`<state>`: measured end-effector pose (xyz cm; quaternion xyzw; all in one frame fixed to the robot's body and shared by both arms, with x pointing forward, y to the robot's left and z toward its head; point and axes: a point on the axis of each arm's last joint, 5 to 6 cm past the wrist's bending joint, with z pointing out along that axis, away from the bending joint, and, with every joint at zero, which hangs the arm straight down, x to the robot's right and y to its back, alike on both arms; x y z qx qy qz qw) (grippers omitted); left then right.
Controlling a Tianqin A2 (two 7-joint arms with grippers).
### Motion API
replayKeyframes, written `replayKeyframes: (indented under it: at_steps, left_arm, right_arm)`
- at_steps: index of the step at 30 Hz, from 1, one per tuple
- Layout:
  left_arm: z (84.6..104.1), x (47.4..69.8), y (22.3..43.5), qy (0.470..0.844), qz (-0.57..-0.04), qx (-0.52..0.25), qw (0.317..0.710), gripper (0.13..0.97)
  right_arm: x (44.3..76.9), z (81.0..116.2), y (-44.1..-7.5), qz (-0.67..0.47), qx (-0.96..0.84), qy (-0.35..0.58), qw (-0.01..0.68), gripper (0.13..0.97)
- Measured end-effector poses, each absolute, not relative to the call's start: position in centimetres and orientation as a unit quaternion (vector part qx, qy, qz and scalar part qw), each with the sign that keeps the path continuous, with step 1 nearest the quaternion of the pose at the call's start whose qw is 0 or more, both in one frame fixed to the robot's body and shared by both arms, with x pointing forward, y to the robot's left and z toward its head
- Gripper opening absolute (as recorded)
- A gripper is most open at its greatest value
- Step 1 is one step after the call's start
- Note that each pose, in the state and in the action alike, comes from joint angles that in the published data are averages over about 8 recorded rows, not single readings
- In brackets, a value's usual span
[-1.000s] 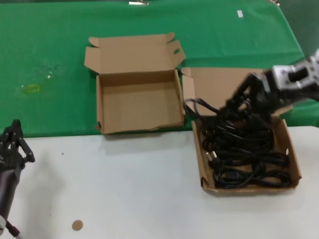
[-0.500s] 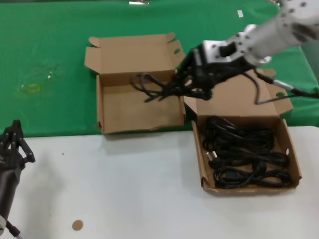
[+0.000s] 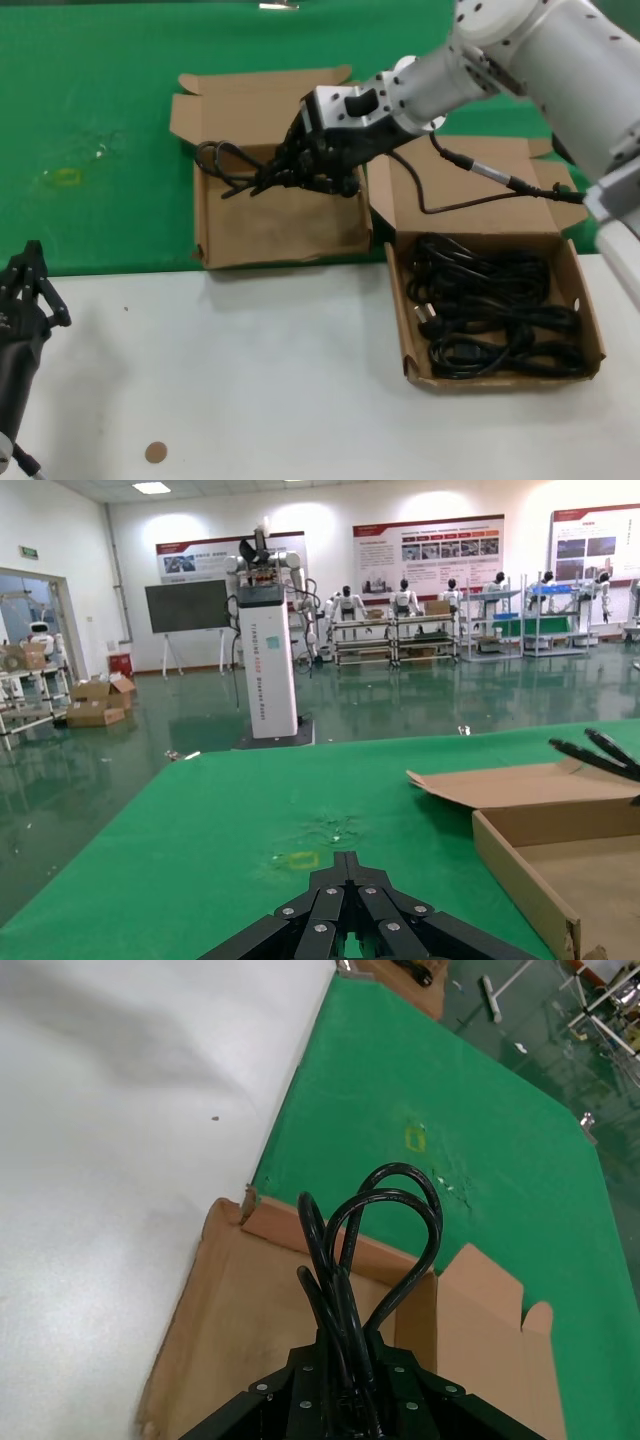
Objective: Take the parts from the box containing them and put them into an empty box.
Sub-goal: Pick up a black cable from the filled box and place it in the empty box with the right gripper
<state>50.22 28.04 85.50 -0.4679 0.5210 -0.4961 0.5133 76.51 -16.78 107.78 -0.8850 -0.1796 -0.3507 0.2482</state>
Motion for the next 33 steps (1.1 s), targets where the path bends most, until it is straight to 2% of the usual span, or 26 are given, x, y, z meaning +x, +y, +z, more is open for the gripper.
replayKeyframes:
  at_steps: [22, 30, 33]
  left_arm:
    - [85.50, 50.22, 28.04, 0.521, -0.496, -0.468, 0.513, 0.144]
    - [85.50, 50.22, 28.04, 0.521, -0.496, -0.468, 0.513, 0.144]
    - [85.50, 50.22, 28.04, 0.521, -0.496, -0.468, 0.513, 0.144]
  right_arm:
    - [77.10, 106.82, -15.88, -0.372, -0.883, -0.163, 0.234, 0.235]
    - [77.15, 106.86, -15.95, -0.376, -0.882, -0.162, 0.233, 0.323]
    - [77.18, 106.95, -16.06, -0.377, -0.882, -0.161, 0.233, 0.323]
